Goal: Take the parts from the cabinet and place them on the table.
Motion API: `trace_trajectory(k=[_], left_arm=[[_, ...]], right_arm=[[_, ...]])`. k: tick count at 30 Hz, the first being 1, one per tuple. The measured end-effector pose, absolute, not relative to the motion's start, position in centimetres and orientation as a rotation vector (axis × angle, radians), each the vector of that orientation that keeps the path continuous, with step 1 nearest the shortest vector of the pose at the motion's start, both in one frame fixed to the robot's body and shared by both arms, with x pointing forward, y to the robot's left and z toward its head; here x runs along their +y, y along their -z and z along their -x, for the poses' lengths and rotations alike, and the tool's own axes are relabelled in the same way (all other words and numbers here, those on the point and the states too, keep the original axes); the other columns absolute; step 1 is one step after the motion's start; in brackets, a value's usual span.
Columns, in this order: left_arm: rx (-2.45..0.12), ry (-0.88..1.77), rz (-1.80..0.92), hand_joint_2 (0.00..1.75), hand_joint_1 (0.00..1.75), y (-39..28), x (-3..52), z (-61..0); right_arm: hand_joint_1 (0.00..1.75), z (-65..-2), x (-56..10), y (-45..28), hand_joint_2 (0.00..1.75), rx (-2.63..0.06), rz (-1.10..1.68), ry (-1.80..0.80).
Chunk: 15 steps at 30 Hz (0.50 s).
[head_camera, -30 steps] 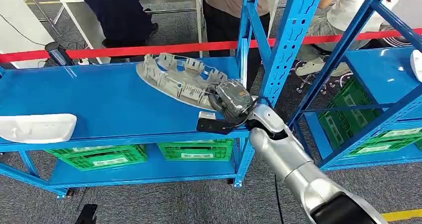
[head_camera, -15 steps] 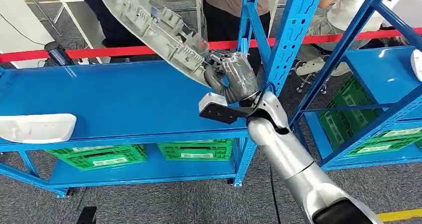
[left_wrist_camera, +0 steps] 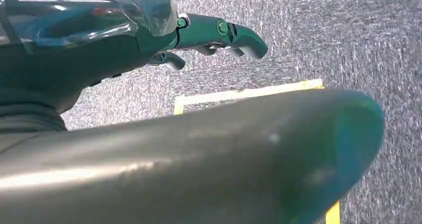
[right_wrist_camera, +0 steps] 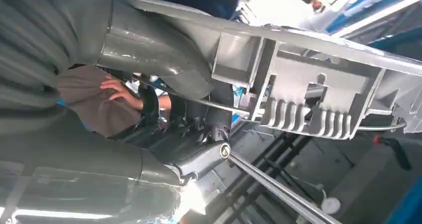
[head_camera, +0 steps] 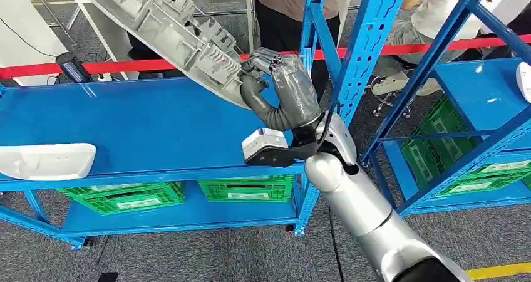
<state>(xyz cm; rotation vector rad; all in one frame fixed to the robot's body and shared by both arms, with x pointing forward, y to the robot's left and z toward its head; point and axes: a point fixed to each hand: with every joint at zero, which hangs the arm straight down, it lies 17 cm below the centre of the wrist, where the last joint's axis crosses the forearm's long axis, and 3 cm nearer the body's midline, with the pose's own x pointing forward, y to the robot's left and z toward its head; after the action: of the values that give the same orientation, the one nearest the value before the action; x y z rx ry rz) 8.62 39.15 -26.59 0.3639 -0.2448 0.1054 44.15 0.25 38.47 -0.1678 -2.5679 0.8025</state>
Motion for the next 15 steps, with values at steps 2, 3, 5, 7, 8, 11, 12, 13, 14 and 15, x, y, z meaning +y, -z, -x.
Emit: trace_trajectory(k=[2, 3, 5, 7, 8, 11, 12, 13, 14, 15], left_arm=[[-0.252, -0.101, -0.358, 1.75, 0.0, 26.6, 39.0, -8.8], [-0.256, -0.1, -0.357, 1.75, 0.0, 26.5, 38.9, -8.9], [-0.27, -0.093, -0.351, 1.75, 0.0, 26.5, 38.8, -9.2], [-0.282, -0.095, -0.35, 1.75, 0.0, 26.4, 38.7, -9.4], [-0.291, -0.099, -0.352, 1.75, 0.0, 26.4, 38.8, -9.5], [-0.317, -0.092, -0.371, 1.75, 0.0, 26.2, 39.1, -9.7], [-0.318, -0.091, -0.383, 1.75, 0.0, 26.1, 39.3, -9.7], [-0.319, -0.102, -0.394, 1.75, 0.0, 26.0, 39.5, -9.6], [-0.32, -0.112, -0.403, 1.75, 0.0, 25.9, 39.7, -9.6], [-0.319, -0.119, -0.409, 1.75, 0.0, 25.9, 39.8, -9.5]], right_arm=[[1.75, -43.6, 0.3, -38.9, 1.75, -2.584, 0.158, -0.791], [1.75, -43.4, 0.3, -39.1, 1.75, -2.591, 0.154, -0.787], [1.75, -42.9, 0.2, -39.5, 1.75, -2.61, 0.141, -0.775], [1.75, -42.2, 0.4, -40.1, 1.75, -2.632, 0.124, -0.77], [1.75, -42.0, 0.5, -40.3, 1.75, -2.639, 0.115, -0.768], [1.75, -41.4, 1.0, -40.9, 1.75, -2.65, 0.074, -0.761], [1.75, -41.2, 1.2, -40.9, 1.75, -2.65, 0.058, -0.759], [1.75, -41.0, 1.4, -41.0, 1.75, -2.651, 0.039, -0.756], [1.75, -40.8, 1.7, -41.1, 1.75, -2.652, 0.024, -0.757], [1.75, -40.7, 1.8, -41.1, 1.75, -2.654, 0.017, -0.757]])
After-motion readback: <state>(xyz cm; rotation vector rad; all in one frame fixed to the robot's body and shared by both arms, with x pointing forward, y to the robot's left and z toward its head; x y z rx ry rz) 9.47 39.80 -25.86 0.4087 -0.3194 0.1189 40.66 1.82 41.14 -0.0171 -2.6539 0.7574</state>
